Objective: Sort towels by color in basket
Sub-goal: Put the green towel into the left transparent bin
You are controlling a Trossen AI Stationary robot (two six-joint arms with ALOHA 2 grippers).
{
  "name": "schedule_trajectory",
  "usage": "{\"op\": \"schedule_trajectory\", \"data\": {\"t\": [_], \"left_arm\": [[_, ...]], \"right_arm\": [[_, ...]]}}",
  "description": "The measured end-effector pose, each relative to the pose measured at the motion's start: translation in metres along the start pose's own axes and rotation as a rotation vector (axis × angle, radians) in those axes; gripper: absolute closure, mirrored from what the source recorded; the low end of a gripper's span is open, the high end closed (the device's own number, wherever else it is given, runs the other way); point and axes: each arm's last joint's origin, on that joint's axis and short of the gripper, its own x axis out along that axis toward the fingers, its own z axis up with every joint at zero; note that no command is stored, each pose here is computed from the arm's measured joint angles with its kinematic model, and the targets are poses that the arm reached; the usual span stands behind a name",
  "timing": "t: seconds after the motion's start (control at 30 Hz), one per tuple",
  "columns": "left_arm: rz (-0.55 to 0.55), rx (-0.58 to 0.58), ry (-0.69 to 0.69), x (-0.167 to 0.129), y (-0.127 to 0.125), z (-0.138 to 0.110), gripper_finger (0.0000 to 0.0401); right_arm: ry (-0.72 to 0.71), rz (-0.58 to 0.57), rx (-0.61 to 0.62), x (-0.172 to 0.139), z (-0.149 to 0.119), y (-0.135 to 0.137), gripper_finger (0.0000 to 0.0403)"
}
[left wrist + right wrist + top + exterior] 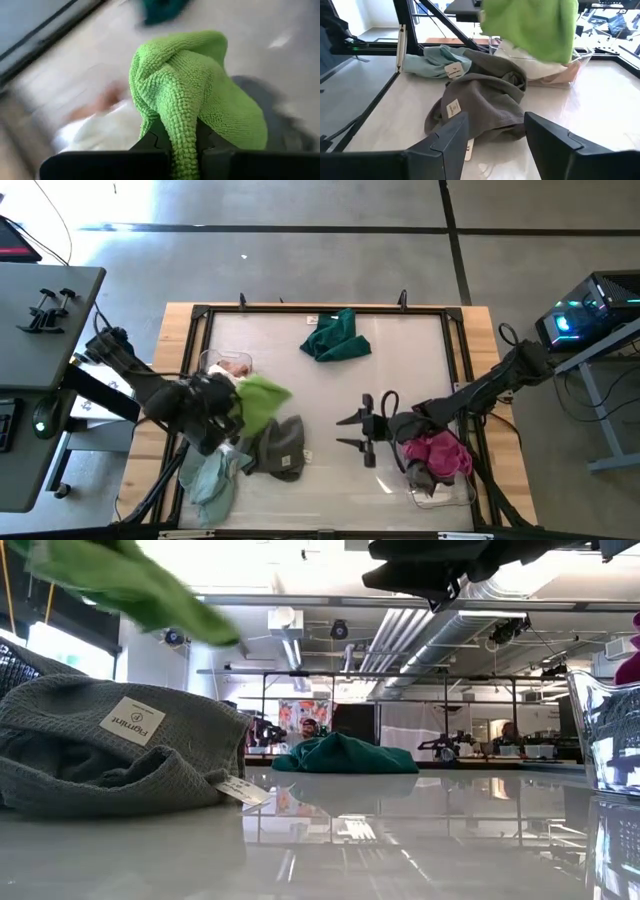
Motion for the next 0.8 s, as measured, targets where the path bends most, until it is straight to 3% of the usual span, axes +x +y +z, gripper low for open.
{"op": "schedule_trajectory", "data": {"t": [0.13, 0.2, 0.33, 0.57, 0.8], "left_arm": [[-0.024, -0.109, 0.044, -0.002, 0.011, 0.003, 0.0400], [0.024, -0.169, 0.083, 0.003, 0.017, 0.002, 0.0400], [0.110, -0.191, 0.175, 0.025, 0.019, -0.011, 0.0401], [0.259, -0.250, 0.184, 0.054, 0.029, -0.029, 0.0401], [0.337, -0.269, 0.204, 0.069, 0.037, -0.031, 0.0401]], "right_arm": [[0.002, 0.002, -0.001, 0.000, 0.000, 0.001, 0.0213], [0.003, 0.003, -0.002, 0.000, 0.000, 0.001, 0.0213], [0.012, 0.003, -0.005, 0.001, -0.002, 0.001, 0.0213], [0.036, 0.003, 0.010, 0.005, -0.009, 0.003, 0.0213], [0.040, 0.011, 0.012, 0.005, -0.009, 0.003, 0.0213]]}}
